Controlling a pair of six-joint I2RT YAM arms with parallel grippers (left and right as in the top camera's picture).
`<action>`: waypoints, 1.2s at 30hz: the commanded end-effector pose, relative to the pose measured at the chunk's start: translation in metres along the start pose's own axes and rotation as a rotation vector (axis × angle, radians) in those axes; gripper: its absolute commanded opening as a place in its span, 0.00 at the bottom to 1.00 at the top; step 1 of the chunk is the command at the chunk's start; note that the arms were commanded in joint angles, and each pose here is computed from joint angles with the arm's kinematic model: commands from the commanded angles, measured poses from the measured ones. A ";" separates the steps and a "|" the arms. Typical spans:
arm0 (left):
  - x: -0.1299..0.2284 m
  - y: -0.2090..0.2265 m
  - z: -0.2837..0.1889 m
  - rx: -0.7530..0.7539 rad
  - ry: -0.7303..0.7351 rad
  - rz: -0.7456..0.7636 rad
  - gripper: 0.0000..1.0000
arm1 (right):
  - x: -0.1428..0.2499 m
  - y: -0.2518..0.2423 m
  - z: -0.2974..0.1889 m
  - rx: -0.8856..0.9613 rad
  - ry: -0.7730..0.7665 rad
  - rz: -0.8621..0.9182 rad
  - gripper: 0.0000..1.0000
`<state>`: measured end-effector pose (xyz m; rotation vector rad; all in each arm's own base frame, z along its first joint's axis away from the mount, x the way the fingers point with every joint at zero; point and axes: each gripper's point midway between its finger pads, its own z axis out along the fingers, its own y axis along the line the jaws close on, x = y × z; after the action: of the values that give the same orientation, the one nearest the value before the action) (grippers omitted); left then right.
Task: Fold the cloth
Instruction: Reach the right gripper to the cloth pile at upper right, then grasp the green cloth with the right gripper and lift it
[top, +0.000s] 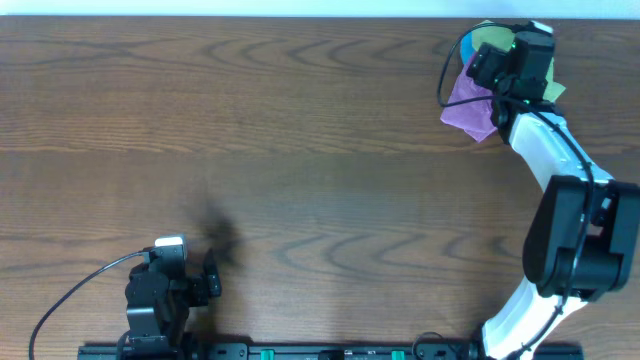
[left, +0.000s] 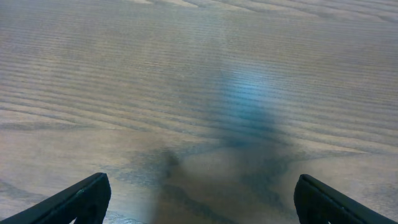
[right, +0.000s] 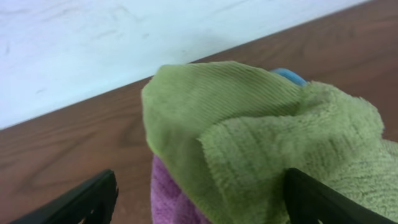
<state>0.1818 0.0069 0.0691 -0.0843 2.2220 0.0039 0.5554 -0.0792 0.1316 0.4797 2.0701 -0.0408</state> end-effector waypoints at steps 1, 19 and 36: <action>0.009 0.003 0.004 -0.015 0.025 0.013 0.95 | 0.002 -0.016 0.010 0.043 0.001 0.039 0.67; 0.009 0.003 0.004 -0.015 0.025 0.013 0.95 | -0.091 -0.003 -0.098 0.013 -0.160 -0.047 0.02; 0.009 0.003 0.004 -0.015 0.025 0.013 0.95 | -0.104 0.021 -0.210 -0.059 -0.124 -0.218 0.02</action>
<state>0.1818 0.0069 0.0692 -0.0843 2.2216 0.0039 0.4360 -0.0512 0.3102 0.2546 2.0272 -0.1302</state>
